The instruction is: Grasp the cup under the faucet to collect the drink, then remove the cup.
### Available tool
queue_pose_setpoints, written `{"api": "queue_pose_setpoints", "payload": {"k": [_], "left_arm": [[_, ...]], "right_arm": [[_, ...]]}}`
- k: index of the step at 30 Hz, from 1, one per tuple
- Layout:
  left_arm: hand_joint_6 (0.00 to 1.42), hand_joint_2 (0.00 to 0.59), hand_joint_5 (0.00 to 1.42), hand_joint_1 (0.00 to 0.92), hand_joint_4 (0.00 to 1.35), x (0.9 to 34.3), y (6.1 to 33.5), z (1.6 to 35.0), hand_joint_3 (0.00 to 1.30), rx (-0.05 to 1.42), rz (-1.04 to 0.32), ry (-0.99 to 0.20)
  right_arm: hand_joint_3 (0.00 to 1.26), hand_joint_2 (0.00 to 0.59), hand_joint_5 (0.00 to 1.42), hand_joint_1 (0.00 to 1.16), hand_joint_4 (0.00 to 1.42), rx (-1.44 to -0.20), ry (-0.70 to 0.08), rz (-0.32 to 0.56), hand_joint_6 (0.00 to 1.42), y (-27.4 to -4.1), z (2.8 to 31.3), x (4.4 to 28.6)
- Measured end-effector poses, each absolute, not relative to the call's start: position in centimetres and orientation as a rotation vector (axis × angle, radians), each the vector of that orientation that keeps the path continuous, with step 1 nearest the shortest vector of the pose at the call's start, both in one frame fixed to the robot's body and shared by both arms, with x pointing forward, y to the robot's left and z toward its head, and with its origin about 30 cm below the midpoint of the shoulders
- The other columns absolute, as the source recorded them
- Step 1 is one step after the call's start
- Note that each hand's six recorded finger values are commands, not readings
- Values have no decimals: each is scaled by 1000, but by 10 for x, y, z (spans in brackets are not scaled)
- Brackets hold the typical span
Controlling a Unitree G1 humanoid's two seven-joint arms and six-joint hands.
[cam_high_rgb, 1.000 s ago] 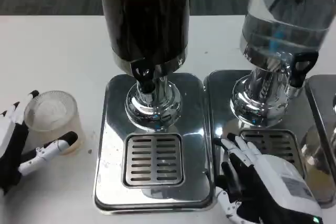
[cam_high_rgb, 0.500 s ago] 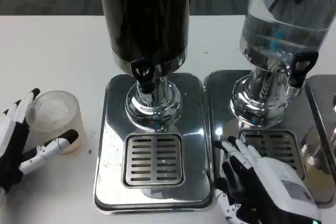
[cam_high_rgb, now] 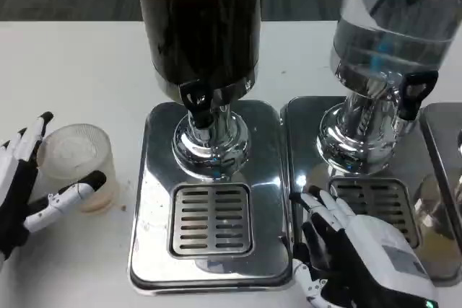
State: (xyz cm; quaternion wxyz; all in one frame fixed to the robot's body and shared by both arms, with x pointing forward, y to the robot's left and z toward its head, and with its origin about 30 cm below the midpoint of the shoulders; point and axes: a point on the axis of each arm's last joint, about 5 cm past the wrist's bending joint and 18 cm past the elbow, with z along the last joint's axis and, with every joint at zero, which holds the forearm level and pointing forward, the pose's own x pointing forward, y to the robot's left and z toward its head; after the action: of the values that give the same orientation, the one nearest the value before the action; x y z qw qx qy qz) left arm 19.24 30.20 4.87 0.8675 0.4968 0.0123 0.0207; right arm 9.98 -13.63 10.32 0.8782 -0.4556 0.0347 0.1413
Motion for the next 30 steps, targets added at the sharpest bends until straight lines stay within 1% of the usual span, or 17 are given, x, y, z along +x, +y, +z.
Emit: {"api": "queue_pose_setpoints", "payload": {"k": [3,5,7,10,14,16,20,24,27,30], "left_arm": [[18,54,0,45,0,193,302,49,0,1041,43,22],[31,59,0,66,0,193,302,50,0,1041,43,20],[56,65,12,111,0,193,302,50,0,1041,43,18],[73,67,23,122,0,193,302,50,0,1041,43,18],[114,80,58,162,0,193,302,50,0,1040,42,16],[141,92,78,183,0,193,301,50,0,1035,39,5],[162,92,103,197,0,193,300,50,0,1026,54,-28],[192,120,145,221,0,191,299,49,0,1009,51,-49],[225,144,184,221,0,190,299,47,0,1000,50,-50],[244,154,223,226,0,189,298,46,0,990,46,-46]], "right_arm": [[105,586,0,503,2,-950,75,294,80,-136,103,100],[105,586,0,501,2,-950,76,294,80,-137,103,99],[105,586,0,498,2,-951,78,294,80,-137,103,99],[105,586,0,494,2,-952,78,293,80,-137,103,99],[106,586,0,489,2,-953,79,292,80,-137,103,99],[108,586,0,486,2,-952,79,292,80,-137,103,99],[114,586,0,482,2,-953,83,290,80,-137,103,100],[116,586,0,478,5,-953,92,285,80,-138,103,100],[117,586,0,476,9,-953,98,284,80,-138,102,99],[117,586,0,473,12,-956,102,282,80,-140,103,99]]}}
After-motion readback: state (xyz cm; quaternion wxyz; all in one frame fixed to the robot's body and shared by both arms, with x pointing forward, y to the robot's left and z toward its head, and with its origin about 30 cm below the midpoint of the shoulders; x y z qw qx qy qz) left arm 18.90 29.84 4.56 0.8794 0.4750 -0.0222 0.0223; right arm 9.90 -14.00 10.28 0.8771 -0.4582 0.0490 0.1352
